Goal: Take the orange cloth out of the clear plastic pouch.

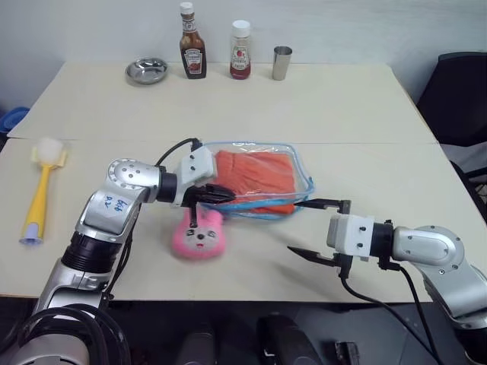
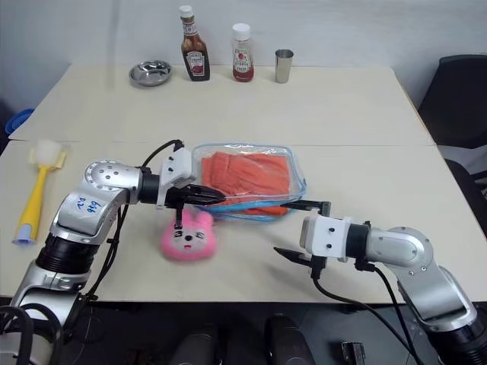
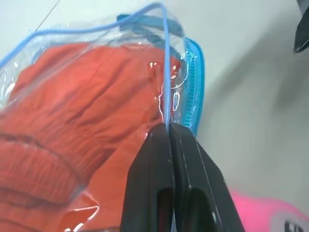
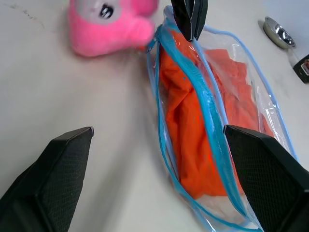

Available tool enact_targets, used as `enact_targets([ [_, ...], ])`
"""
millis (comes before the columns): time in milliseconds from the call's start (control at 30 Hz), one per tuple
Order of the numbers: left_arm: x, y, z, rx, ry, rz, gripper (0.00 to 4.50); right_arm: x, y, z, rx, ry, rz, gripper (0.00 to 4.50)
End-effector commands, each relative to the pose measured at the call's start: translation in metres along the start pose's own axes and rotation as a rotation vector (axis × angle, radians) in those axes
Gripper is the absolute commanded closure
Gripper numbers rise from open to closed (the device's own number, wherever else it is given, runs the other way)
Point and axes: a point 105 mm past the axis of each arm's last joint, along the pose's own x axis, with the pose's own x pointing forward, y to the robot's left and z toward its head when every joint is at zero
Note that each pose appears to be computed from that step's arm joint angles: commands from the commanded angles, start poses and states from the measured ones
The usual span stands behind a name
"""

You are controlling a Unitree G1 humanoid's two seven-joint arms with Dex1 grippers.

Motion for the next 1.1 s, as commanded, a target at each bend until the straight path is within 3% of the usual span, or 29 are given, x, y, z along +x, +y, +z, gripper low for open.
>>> enact_targets([
  [33,-0.001,0.004,0.016,-0.014,-0.055,0.041,4.49,0.008,-0.006,0.011,-0.020,-0.036,-0.033,0.00],
  [133,0.003,0.002,0.018,-0.015,-0.055,0.041,4.50,0.021,-0.004,0.007,-0.004,-0.034,-0.024,0.62],
  [500,0.012,-0.010,0.016,0.000,-0.044,0.009,4.50,0.056,-0.022,0.000,0.021,-0.023,-0.130,4.34],
  [733,0.013,-0.011,0.012,-0.004,-0.043,0.020,4.50,0.071,-0.022,-0.005,0.045,-0.003,-0.142,4.34],
  [933,0.015,-0.010,0.015,-0.007,-0.060,0.031,4.50,0.081,-0.019,-0.014,0.042,0.043,-0.155,2.47],
  [1100,0.016,-0.010,0.017,-0.005,-0.070,0.030,4.50,0.086,-0.019,-0.022,0.044,0.070,-0.170,2.47],
])
